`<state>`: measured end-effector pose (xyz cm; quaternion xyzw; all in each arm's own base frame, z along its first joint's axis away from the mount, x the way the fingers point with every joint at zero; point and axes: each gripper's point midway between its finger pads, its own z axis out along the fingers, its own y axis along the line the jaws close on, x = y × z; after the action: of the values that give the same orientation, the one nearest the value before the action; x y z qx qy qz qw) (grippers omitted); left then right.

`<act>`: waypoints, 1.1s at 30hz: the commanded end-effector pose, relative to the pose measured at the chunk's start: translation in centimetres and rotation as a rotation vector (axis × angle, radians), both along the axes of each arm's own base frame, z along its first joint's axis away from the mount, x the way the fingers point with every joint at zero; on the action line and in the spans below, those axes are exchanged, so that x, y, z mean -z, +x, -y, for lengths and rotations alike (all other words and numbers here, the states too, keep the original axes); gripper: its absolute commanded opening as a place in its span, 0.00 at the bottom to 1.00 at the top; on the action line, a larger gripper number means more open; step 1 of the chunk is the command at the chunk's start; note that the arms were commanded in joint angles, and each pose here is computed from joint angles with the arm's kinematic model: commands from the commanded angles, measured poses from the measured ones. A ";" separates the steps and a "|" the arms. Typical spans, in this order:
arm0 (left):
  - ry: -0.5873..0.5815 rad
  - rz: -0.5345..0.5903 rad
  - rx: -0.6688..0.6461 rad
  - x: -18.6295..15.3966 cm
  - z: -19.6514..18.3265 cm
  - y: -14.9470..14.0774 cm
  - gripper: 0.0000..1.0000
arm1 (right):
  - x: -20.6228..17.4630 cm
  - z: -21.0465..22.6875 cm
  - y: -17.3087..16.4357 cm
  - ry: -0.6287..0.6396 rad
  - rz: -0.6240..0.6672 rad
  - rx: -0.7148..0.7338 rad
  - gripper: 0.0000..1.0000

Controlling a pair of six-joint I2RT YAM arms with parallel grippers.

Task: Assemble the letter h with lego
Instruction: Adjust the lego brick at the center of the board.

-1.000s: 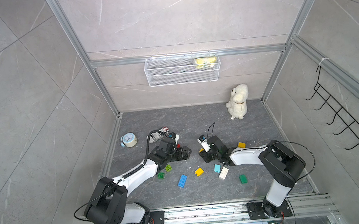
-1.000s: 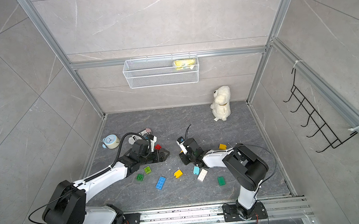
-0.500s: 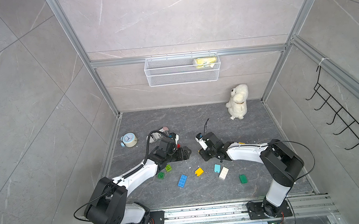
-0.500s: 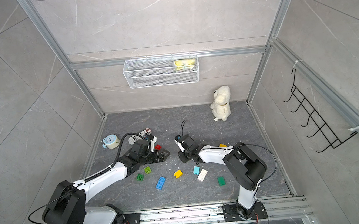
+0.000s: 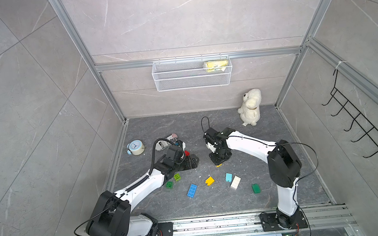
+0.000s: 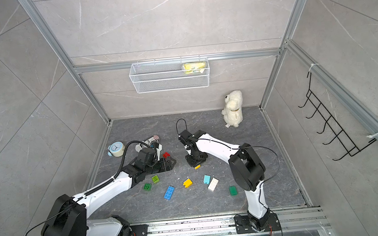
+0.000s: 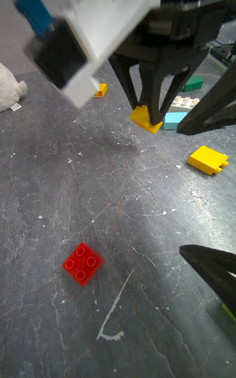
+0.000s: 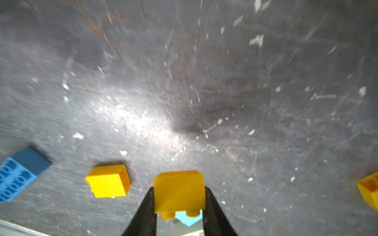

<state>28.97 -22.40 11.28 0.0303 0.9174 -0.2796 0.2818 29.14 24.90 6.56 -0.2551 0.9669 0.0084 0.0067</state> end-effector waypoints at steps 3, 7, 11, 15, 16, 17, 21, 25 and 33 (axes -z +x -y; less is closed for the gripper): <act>-0.010 0.026 -0.029 -1.3 -0.4 0.3 0.89 | 0.4 0.7 -1.8 -0.127 -0.180 -0.057 0.26; -0.017 0.024 -0.030 -1.3 -0.4 0.2 0.89 | 1.5 -0.6 -0.8 -0.150 -0.218 -0.082 0.31; -0.018 0.030 -0.033 -1.6 -0.5 0.2 0.92 | 2.7 -1.9 0.3 -0.157 -0.229 -0.096 0.39; -0.026 0.042 -0.035 -1.9 -0.6 0.1 0.96 | 3.7 -3.0 1.5 -0.152 -0.208 -0.099 0.52; -0.026 0.047 -0.036 -2.1 -0.6 0.1 0.97 | 3.8 -3.3 1.9 -0.149 -0.195 -0.097 0.55; -0.025 0.049 -0.037 -2.1 -0.7 0.1 0.97 | 3.8 -3.6 2.3 -0.141 -0.182 -0.093 0.58; -0.009 0.067 -0.051 -2.2 -1.1 0.1 0.99 | 2.5 -5.3 3.8 -0.057 -0.102 -0.067 0.65; 0.041 0.088 -0.072 -2.0 -2.0 0.4 0.99 | -2.1 -6.6 6.0 0.087 0.083 0.004 0.74; 0.265 0.006 -0.232 0.4 -5.5 1.7 0.97 | -10.1 -0.3 3.8 0.432 0.446 0.282 0.89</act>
<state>29.65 -18.50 10.98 -0.0148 0.9340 -0.1813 0.3077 32.31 26.74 14.96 -0.1896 0.9580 0.1039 0.1882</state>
